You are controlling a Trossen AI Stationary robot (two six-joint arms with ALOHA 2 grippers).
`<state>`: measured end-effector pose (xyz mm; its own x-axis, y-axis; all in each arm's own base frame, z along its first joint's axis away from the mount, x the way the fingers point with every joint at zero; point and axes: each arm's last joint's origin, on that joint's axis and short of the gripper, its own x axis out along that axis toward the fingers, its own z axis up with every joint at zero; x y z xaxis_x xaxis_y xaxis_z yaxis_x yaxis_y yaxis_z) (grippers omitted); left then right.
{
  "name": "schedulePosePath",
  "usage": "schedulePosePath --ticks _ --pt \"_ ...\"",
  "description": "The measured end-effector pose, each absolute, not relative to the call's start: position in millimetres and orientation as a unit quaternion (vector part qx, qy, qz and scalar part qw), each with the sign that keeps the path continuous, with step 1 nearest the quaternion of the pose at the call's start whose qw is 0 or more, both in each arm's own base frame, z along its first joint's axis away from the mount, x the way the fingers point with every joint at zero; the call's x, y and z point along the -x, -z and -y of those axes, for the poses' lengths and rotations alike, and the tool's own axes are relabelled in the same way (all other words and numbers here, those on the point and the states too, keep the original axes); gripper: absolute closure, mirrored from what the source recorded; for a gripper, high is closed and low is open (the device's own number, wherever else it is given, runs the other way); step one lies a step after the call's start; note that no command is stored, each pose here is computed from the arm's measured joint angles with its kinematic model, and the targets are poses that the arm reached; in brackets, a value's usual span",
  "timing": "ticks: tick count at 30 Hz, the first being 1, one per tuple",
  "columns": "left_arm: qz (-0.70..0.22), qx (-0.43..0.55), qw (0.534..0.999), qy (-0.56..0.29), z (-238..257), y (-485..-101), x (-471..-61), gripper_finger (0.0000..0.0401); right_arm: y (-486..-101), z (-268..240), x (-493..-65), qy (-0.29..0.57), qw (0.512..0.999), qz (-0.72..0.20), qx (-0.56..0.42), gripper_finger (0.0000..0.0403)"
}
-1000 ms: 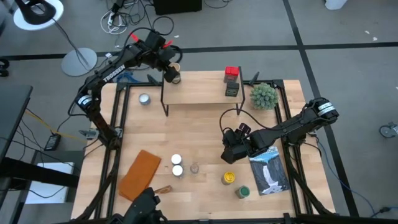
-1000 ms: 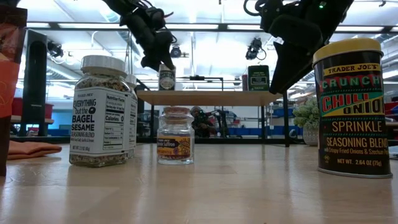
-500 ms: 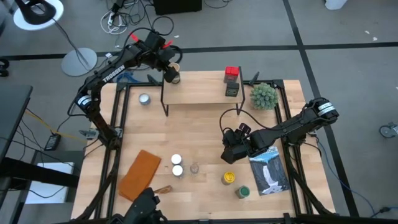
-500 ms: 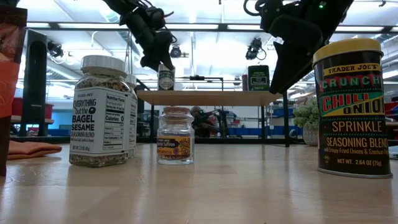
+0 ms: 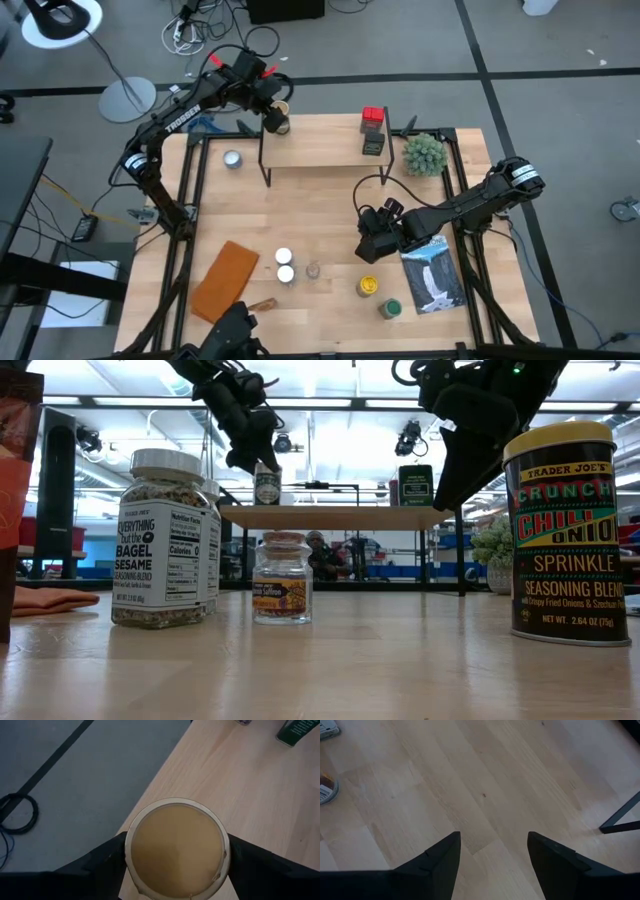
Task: Shelf spices
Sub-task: Put the gold seasoning bottle on the shelf, then put the white seasoning bottle on the shelf
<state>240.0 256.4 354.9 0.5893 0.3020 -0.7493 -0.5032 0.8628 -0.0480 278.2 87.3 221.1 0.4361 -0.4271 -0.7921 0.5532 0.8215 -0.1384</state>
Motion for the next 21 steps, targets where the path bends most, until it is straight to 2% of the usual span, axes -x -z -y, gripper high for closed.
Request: schedulePosePath --ticks 11,21 --pt "-0.392 0.130 0.882 -0.228 -256.3 -354.8 -239.9 0.0095 -221.0 -87.2 -278.2 0.290 0.844 -0.445 -0.071 0.0173" --pt "-0.390 0.132 0.882 -0.228 -256.1 -355.3 -239.9 0.0034 -221.0 -87.3 -278.2 0.290 0.844 -0.445 -0.071 0.0173"
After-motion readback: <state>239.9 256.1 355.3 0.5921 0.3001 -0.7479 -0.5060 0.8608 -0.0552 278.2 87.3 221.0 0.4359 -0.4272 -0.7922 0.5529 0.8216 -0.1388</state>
